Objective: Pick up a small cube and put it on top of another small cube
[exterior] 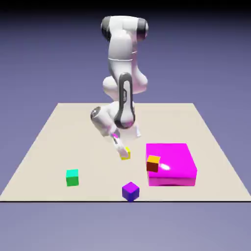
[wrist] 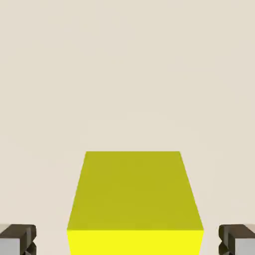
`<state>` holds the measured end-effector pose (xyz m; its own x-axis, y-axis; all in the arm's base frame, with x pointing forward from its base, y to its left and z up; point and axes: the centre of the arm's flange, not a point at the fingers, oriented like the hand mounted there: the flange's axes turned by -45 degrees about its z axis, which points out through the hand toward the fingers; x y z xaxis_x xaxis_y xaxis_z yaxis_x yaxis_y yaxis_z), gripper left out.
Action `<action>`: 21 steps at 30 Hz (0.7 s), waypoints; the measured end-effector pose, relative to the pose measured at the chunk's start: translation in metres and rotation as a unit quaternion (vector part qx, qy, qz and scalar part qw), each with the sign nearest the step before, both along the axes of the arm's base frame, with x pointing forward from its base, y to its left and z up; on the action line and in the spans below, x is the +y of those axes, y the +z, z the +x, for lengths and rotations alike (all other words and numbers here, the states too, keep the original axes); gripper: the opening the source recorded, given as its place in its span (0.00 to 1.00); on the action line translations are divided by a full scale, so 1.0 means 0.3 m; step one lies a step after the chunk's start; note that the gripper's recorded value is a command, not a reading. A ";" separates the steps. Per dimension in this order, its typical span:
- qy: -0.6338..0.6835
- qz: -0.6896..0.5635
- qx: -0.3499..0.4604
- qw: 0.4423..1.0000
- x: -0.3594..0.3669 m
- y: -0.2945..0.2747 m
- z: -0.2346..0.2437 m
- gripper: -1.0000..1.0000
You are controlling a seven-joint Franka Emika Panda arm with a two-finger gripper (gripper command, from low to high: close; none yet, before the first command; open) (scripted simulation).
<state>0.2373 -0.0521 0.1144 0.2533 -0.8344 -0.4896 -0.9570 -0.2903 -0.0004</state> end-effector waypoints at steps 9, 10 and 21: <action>-0.003 0.005 0.001 1.000 -0.036 0.081 0.018 0.00; -0.002 0.005 0.001 1.000 -0.041 0.096 0.020 0.00; -0.072 -0.011 0.002 0.997 -0.190 0.235 0.132 0.00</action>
